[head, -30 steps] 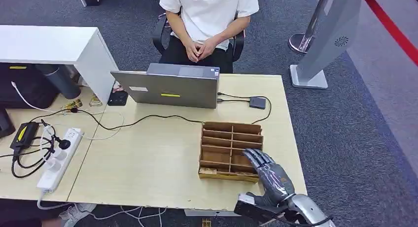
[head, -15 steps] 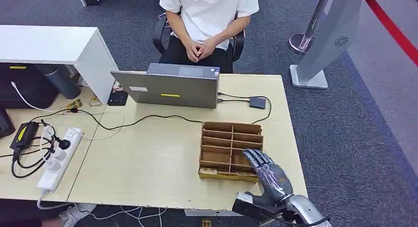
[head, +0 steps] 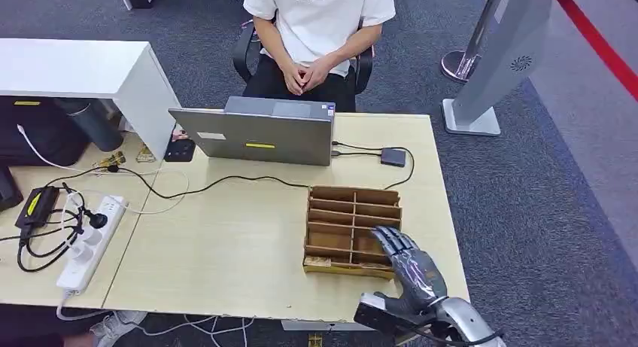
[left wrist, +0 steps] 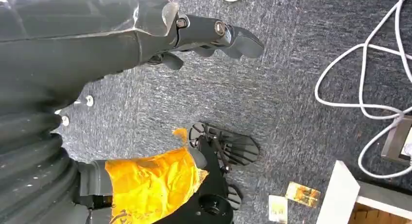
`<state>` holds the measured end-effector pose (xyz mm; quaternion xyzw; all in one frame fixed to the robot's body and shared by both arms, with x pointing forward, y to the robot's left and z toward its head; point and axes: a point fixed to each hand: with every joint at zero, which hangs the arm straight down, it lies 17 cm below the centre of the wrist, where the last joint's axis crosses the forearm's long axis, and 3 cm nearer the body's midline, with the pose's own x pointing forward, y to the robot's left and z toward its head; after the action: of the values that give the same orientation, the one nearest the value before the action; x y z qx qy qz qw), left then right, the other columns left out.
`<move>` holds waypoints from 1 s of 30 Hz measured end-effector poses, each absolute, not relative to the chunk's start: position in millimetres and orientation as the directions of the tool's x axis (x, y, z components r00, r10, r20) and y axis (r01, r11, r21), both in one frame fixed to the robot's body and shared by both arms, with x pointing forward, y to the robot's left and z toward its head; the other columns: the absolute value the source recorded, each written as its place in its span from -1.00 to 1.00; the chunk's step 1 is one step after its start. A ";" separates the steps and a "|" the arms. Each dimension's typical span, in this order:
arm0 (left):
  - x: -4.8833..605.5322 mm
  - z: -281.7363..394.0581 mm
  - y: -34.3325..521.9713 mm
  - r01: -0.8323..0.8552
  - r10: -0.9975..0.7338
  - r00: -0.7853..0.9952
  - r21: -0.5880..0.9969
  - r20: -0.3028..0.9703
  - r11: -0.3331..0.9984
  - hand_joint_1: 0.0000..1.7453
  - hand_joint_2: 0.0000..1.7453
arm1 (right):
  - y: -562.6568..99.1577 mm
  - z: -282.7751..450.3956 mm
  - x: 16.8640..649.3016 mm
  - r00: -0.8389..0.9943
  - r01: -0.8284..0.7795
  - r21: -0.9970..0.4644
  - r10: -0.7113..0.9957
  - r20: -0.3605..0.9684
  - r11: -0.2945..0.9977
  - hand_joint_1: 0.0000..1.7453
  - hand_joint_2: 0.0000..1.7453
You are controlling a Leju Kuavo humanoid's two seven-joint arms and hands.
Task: Pass the card to the sensor for recognition and then transmit it.
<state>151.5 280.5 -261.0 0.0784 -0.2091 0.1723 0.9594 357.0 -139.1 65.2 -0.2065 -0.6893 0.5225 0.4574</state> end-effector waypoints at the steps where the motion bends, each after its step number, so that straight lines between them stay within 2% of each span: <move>1: 151.5 -261.1 280.5 -0.363 0.298 0.853 0.079 0.428 0.928 -1.00 1.00 | -139.1 64.8 357.0 -0.495 -0.194 -0.909 0.763 0.416 0.369 0.76 1.00; 4: 151.7 -261.0 280.6 -0.362 0.296 0.854 0.080 0.429 0.929 -1.00 1.00 | -139.0 66.3 357.6 -0.494 -0.187 -0.908 0.763 0.416 0.374 0.94 1.00; 7: 151.7 -261.0 280.9 -0.362 0.295 0.854 0.082 0.429 0.929 -1.00 1.00 | -138.2 66.6 357.5 -0.493 -0.187 -0.907 0.762 0.419 0.377 0.98 1.00; 22: 154.2 -259.9 281.1 -0.362 0.293 0.849 0.080 0.440 0.929 -1.00 1.00 | -138.7 70.2 358.3 -0.497 -0.161 -0.912 0.767 0.406 0.378 1.00 1.00; 30: 154.8 -259.7 280.8 -0.362 0.292 0.848 0.080 0.442 0.929 -1.00 1.00 | -142.3 77.5 358.5 -0.504 -0.086 -0.929 0.788 0.353 0.361 1.00 1.00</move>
<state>154.8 280.8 -259.7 0.0805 -0.2164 0.1707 0.9579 358.5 -142.3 77.5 -0.2496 -0.7033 0.5071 0.4312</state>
